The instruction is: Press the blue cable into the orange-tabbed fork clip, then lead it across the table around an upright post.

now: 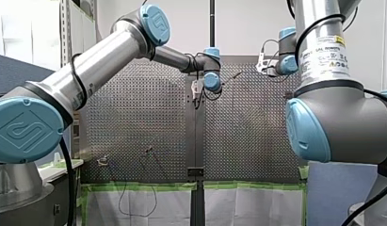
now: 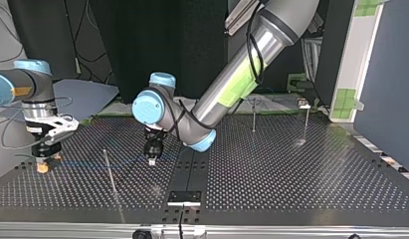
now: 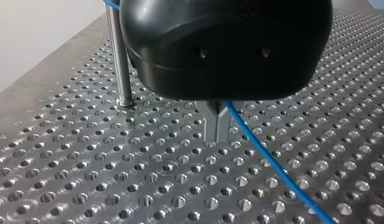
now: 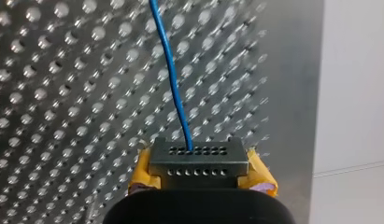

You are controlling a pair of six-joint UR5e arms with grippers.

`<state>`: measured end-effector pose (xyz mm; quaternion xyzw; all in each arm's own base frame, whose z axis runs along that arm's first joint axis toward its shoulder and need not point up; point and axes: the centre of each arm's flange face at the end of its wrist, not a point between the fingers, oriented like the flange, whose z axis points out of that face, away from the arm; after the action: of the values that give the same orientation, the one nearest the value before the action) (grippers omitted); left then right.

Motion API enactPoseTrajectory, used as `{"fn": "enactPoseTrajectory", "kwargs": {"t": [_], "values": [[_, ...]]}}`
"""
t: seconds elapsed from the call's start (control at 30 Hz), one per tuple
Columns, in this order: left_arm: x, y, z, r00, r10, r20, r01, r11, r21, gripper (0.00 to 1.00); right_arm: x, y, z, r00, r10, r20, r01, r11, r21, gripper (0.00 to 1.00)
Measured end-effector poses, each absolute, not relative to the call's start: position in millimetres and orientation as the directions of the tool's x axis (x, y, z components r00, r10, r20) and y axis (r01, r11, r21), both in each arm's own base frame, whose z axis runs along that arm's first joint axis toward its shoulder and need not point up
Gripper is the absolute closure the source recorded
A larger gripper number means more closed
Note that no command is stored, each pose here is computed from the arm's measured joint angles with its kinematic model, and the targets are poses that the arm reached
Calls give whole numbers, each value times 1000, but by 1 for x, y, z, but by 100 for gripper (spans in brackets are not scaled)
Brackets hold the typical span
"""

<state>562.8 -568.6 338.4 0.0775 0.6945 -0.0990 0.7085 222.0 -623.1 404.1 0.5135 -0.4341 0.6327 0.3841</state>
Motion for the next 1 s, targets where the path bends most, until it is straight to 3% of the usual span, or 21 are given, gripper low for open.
{"fn": "enactPoseTrajectory", "kwargs": {"t": [0.03, 0.07, 0.1, 0.13, 0.17, 0.3, 0.37, 0.4, 0.43, 1.0], "values": [[564, -568, 338, 17, -33, -999, 248, 968, -28, 90, 219, -625, 403, -183, 36, 982, -930, -330, -161, 100], [565, -567, 338, 17, -33, -999, 247, 968, -28, 64, 216, -626, 402, -190, 31, 981, -927, -334, -169, 100], [566, -566, 337, 17, -34, -999, 248, 968, -28, 64, 214, -627, 401, -194, 27, 981, -925, -338, -174, 100], [568, -566, 337, 18, -34, -999, 250, 968, -29, 45, 212, -628, 400, -198, 23, 980, -923, -342, -178, 100], [568, -565, 337, 18, -34, -999, 252, 967, -29, 32, 210, -629, 398, -201, 18, 979, -920, -347, -183, 100], [571, -563, 337, 16, -34, -999, 260, 965, -29, 24, 203, -629, 388, -211, -2, 978, -912, -359, -197, 100], [572, -563, 337, 15, -35, -999, 267, 963, -30, 12, 203, -629, 379, -220, -14, 975, -907, -366, -210, 100], [573, -562, 336, 14, -35, -999, 269, 963, -30, 12, 204, -630, 376, -225, -18, 974, -904, -370, -215, 100], [573, -561, 336, 12, -35, -999, 272, 962, -30, 5, 205, -630, 372, -228, -23, 973, -901, -375, -220, 100], [586, -543, 331, -25, -85, -996, 239, 967, -88, 3, 229, -611, 315, -262, -83, 962, -875, -399, -273, 100]]}}
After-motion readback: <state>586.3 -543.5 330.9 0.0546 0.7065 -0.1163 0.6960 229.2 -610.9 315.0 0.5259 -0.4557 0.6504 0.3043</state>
